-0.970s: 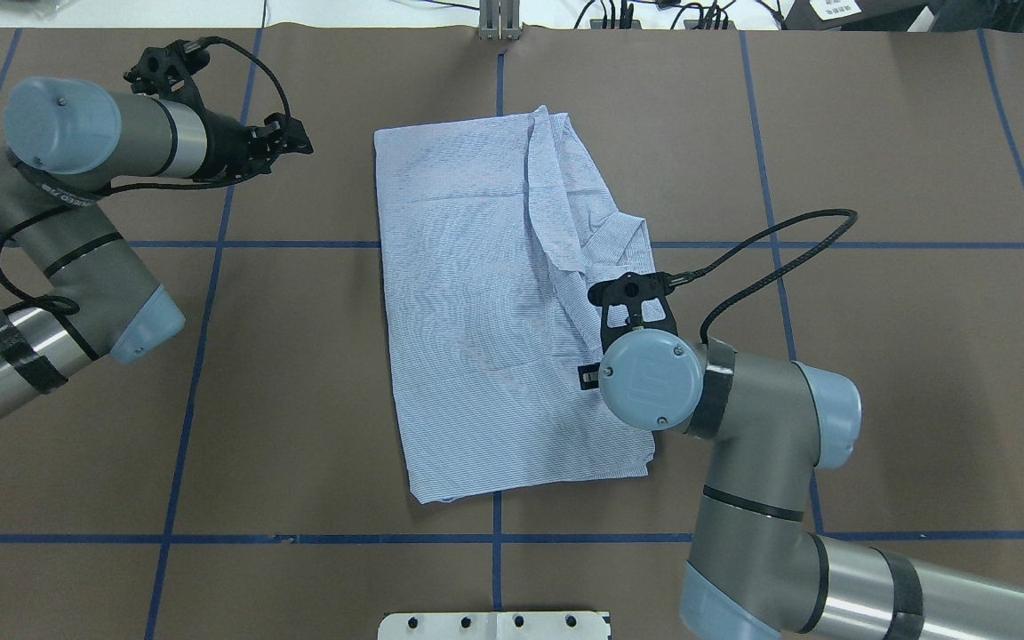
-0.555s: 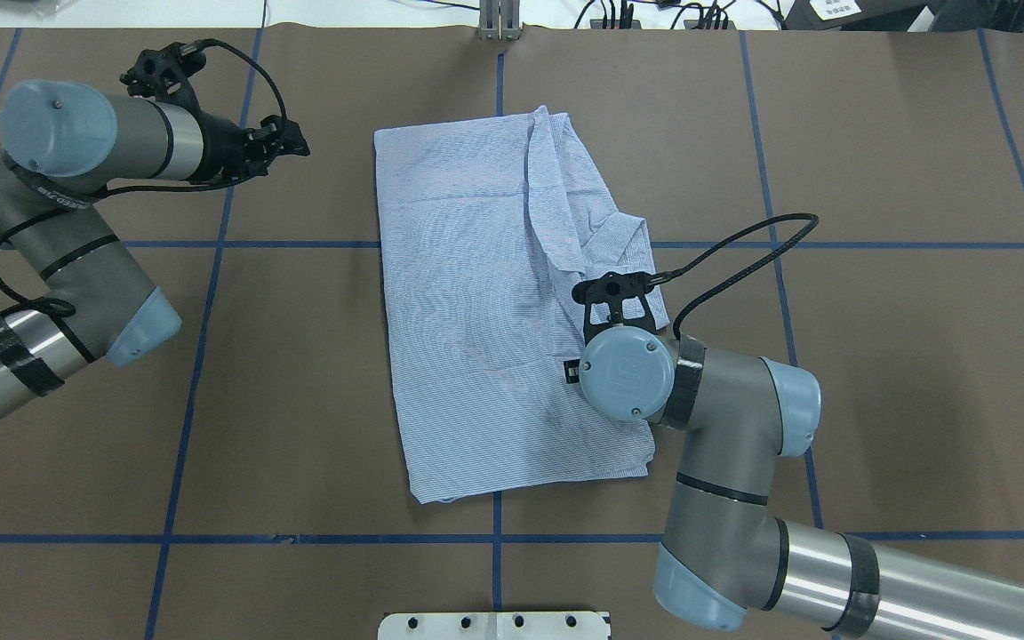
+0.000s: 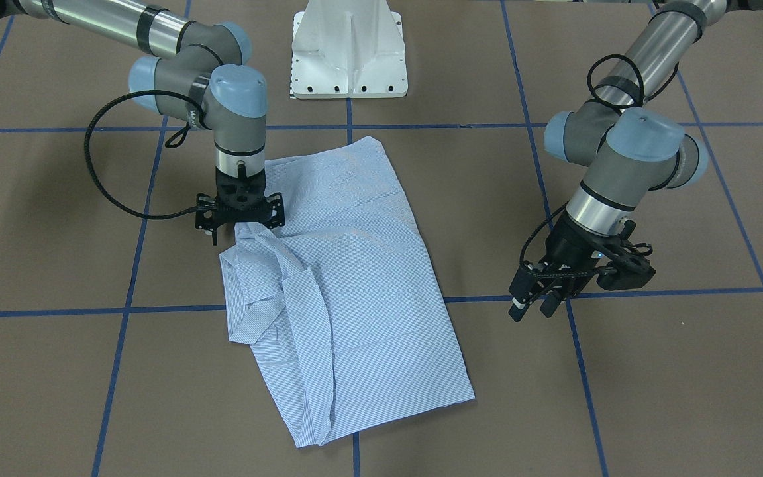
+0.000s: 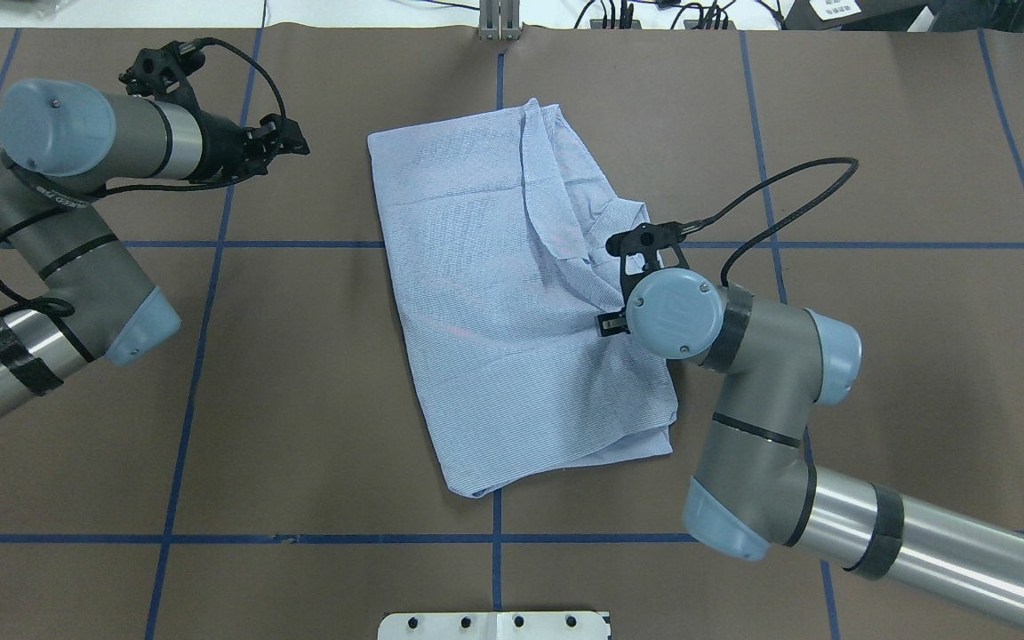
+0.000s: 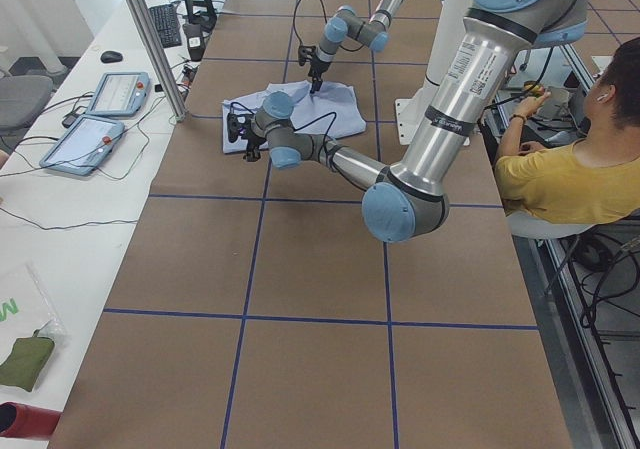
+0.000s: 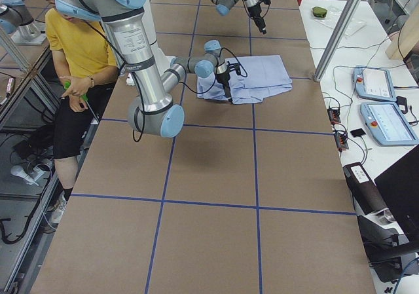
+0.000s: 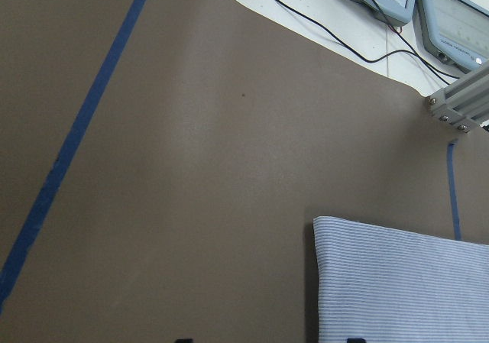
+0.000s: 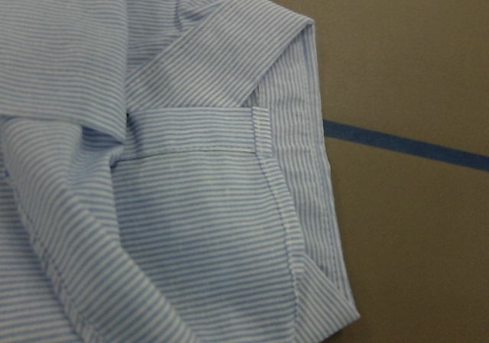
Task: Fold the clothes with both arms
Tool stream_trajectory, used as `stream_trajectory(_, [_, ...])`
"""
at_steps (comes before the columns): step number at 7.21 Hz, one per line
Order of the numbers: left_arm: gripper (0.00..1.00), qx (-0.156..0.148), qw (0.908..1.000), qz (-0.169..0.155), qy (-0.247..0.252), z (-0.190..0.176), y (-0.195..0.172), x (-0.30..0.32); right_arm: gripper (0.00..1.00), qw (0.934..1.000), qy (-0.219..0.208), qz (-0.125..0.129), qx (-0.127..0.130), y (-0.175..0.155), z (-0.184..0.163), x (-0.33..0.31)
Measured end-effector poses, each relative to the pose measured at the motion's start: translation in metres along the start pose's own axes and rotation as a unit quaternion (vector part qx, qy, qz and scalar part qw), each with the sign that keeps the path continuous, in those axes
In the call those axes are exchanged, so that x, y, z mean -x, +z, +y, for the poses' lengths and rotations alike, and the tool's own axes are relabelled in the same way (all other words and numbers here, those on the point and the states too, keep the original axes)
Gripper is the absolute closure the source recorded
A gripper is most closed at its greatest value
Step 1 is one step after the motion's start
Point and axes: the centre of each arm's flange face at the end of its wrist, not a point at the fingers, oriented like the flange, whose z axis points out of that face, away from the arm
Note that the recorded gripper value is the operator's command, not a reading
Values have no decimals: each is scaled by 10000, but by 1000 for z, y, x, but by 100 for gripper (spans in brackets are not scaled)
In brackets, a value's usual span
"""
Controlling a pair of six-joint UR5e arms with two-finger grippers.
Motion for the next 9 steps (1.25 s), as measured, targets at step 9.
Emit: stream_trajectory(9, [25,-50,9998,184,39,9,-40,9,0,9994,181,-244,-168,-41,-36,-4])
